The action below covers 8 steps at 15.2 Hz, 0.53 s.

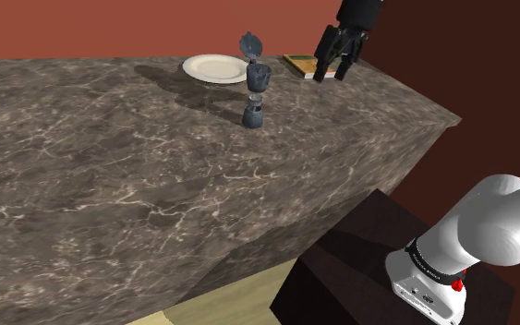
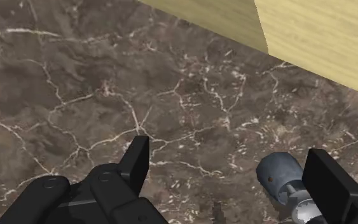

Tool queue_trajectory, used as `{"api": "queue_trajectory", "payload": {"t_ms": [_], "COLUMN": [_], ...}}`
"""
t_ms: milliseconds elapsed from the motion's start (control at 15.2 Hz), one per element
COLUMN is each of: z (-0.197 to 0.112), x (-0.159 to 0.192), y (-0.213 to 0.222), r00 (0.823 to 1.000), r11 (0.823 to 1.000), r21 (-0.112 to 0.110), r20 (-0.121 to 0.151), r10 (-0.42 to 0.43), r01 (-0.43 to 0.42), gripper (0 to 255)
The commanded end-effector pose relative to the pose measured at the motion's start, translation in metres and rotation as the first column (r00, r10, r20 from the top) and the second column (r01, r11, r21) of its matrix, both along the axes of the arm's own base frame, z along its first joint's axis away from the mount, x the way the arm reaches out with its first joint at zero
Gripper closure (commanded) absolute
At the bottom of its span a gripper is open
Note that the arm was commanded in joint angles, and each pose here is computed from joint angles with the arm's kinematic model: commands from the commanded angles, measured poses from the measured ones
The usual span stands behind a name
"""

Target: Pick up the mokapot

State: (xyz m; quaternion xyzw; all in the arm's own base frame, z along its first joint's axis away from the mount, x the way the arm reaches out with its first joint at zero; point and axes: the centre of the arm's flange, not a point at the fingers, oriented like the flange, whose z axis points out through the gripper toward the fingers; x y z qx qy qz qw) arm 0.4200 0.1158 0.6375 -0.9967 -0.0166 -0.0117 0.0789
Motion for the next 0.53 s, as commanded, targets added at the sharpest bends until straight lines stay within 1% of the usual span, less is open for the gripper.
{"api": "queue_trajectory", "payload": {"t_ms": [0,462], "z": [0.003,0.017], "x": [0.016,0.076], "y": [0.020,0.091], "r00": [1.000,0.999], "r11": [1.000,0.999], "r21": [-0.001,-0.008], "r20": [-0.001,-0.002], "r10": [-0.010,-0.039], "r01": [0.010,0.039], "gripper": [0,0]}}
